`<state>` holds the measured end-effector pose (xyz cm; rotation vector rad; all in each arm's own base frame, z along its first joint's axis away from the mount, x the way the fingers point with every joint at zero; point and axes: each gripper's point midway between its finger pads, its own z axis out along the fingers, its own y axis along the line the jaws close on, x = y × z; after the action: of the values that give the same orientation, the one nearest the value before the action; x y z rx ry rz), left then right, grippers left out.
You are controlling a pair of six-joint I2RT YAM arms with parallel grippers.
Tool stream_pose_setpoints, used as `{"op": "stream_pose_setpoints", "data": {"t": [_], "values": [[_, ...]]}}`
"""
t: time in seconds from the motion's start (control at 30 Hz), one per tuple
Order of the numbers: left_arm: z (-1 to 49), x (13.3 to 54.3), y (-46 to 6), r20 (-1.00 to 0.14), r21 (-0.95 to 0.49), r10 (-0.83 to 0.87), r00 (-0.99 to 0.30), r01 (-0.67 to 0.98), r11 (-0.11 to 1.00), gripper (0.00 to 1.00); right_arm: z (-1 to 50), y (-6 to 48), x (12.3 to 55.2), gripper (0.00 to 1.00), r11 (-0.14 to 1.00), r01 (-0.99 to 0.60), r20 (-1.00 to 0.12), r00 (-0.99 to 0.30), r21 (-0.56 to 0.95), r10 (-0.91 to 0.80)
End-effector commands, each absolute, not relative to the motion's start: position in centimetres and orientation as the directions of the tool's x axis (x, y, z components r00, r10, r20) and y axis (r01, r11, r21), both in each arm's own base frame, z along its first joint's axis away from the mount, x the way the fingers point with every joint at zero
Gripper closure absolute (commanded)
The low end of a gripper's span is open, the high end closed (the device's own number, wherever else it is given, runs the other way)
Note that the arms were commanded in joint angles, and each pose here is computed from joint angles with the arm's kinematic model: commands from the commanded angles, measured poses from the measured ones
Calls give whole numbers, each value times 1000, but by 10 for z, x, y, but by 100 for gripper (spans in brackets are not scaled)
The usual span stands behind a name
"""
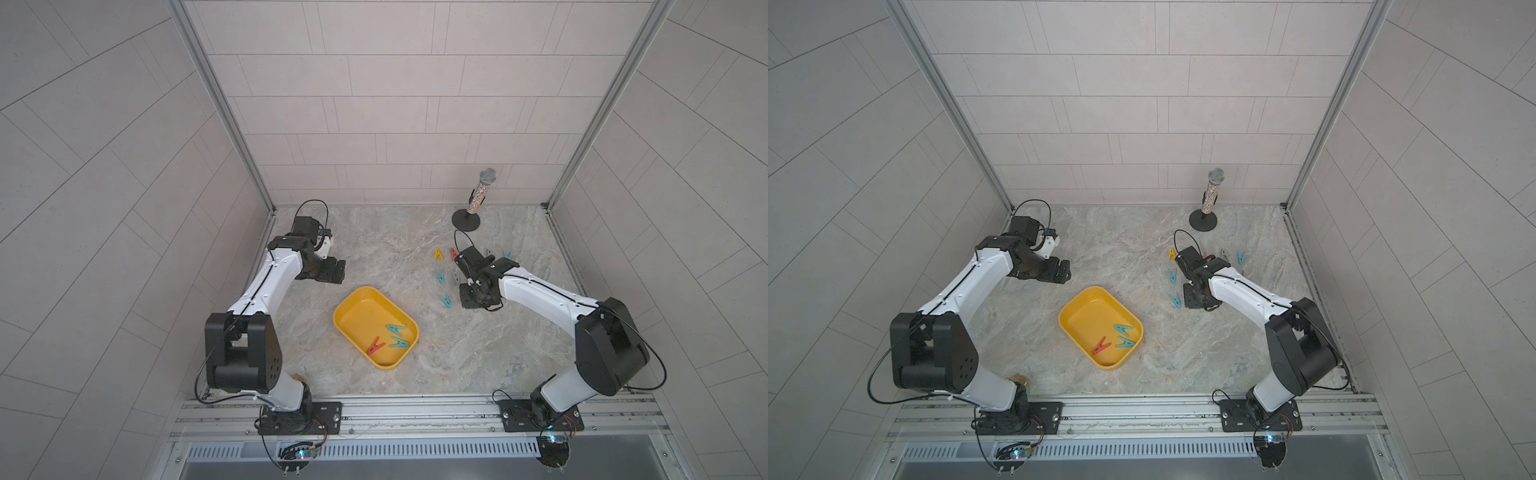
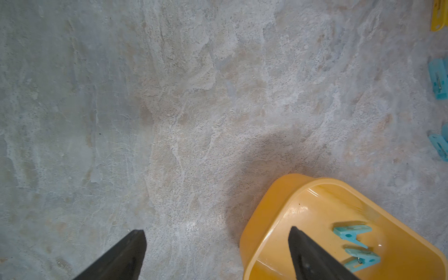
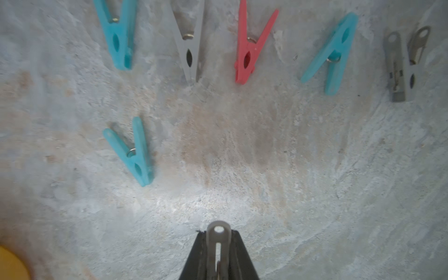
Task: Take the clothespins out of the storage box
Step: Place the clothespin at the center of the board.
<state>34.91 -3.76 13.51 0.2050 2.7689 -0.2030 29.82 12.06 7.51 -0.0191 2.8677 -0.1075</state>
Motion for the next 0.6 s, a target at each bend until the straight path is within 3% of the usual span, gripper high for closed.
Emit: {"op": "stream_pose_setpoints", "data": {"t": [0.0, 0.57], "values": [[131, 348, -35, -353, -99, 113, -929, 157, 983, 0, 76, 113, 310, 96, 983, -37, -265, -960, -180, -85], [132, 348, -32, -354, -83, 113, -928, 152, 985, 0, 41, 126, 343, 93, 948, -72, -241, -959, -309, -152]]}}
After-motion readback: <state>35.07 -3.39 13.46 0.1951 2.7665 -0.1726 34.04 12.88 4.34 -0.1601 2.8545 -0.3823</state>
